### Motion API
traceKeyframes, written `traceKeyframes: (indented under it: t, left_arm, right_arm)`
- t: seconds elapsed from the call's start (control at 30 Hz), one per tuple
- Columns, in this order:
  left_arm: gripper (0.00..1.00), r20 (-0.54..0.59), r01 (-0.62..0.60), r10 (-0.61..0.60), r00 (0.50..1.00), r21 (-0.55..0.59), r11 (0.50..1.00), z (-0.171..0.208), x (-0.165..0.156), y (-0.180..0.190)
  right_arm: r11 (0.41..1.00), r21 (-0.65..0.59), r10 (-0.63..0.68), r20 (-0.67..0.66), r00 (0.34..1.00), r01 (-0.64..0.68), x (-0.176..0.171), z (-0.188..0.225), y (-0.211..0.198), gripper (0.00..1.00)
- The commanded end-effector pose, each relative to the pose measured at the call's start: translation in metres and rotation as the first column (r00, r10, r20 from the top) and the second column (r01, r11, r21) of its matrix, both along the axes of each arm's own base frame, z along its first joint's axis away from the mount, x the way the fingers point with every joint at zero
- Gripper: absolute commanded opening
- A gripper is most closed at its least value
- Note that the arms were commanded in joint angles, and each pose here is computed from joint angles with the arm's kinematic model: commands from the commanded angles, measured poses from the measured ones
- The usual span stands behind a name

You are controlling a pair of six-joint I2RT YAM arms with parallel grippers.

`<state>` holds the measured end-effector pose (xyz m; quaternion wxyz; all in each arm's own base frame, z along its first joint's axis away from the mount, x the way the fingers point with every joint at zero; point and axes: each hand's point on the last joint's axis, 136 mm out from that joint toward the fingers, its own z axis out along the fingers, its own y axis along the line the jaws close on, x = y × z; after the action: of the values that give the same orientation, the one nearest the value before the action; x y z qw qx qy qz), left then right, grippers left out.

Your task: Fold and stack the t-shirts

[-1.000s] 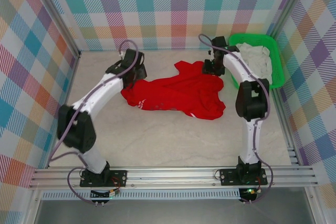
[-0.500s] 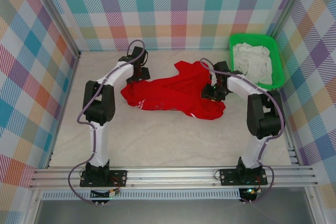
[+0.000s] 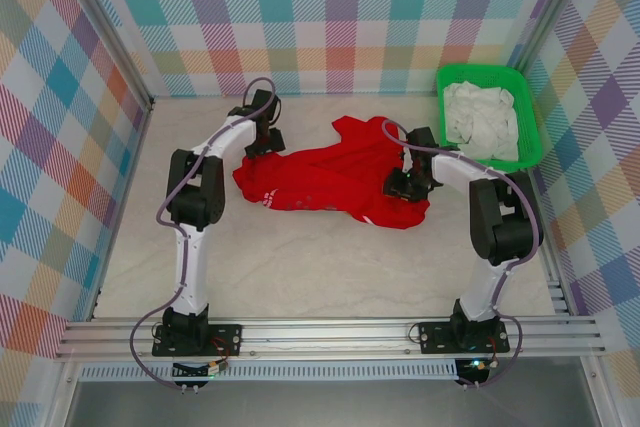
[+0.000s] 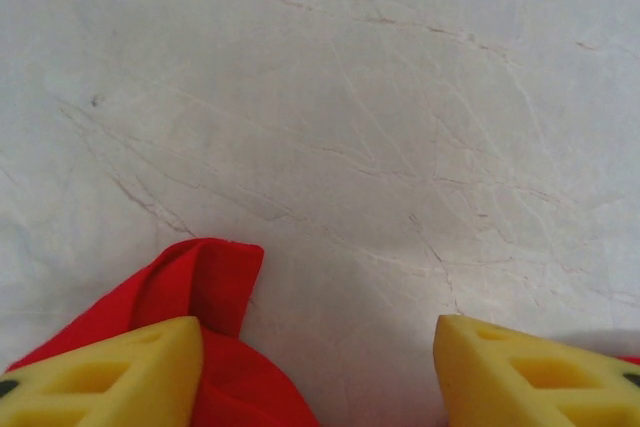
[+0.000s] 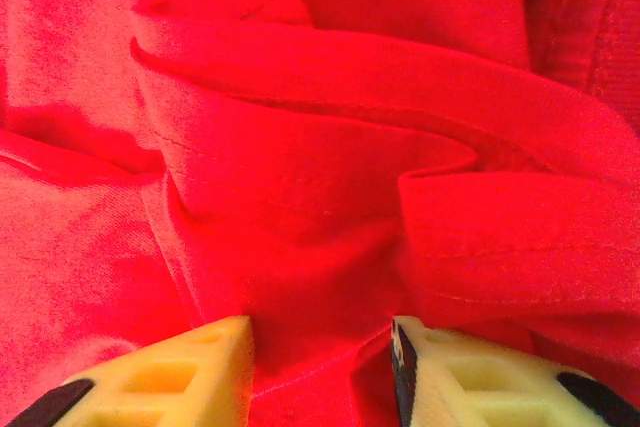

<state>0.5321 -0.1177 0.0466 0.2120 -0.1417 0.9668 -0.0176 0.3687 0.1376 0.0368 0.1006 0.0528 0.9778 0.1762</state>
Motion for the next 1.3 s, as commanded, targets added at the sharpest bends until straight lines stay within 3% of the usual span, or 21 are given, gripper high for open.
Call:
traceKeyframes:
  t: [0.0,0.1,0.2,0.37,0.5,0.77,0.97,1.27]
  left_arm:
    - [0.50,-0.008,-0.007,0.007,1.000,-0.020,1.000,0.006,0.000,0.001]
    - [0.30,0.002,-0.008,0.008,1.000,-0.022,1.000,0.013,0.000,0.001]
    - [0.00,0.018,-0.008,0.009,1.000,-0.022,1.000,0.024,-0.001,0.002]
    - [0.00,0.057,0.009,-0.008,0.998,-0.018,1.000,0.058,-0.008,0.004]
    - [0.00,0.124,0.043,-0.039,0.991,-0.027,0.999,0.108,-0.022,0.006]
    - [0.00,0.210,0.119,-0.109,0.972,-0.037,0.992,0.177,-0.095,0.014]
    - [0.00,0.219,0.141,-0.127,0.968,-0.052,0.989,0.183,-0.169,0.022]
    - [0.00,0.121,0.137,-0.126,0.985,-0.083,0.987,0.140,-0.272,0.017]
  right_arm:
    - [1.000,0.026,0.003,0.015,1.000,-0.004,-0.004,0.007,0.006,0.41]
    - [1.000,0.025,-0.001,0.006,1.000,0.001,-0.004,0.004,0.005,0.40]
    - [1.000,0.022,-0.016,0.002,1.000,0.015,-0.003,0.000,0.005,0.40]
    - [0.998,0.016,-0.053,-0.013,0.999,0.053,0.001,-0.011,0.003,0.40]
    - [0.996,0.013,-0.087,-0.027,0.996,0.088,0.007,-0.018,0.003,0.39]
    - [0.988,0.014,-0.155,-0.039,0.987,0.155,0.019,-0.026,0.004,0.39]
    - [0.983,0.028,-0.181,-0.042,0.983,0.182,0.026,-0.026,0.006,0.44]
    - [0.979,0.053,-0.195,-0.036,0.980,0.197,0.025,-0.019,0.008,0.52]
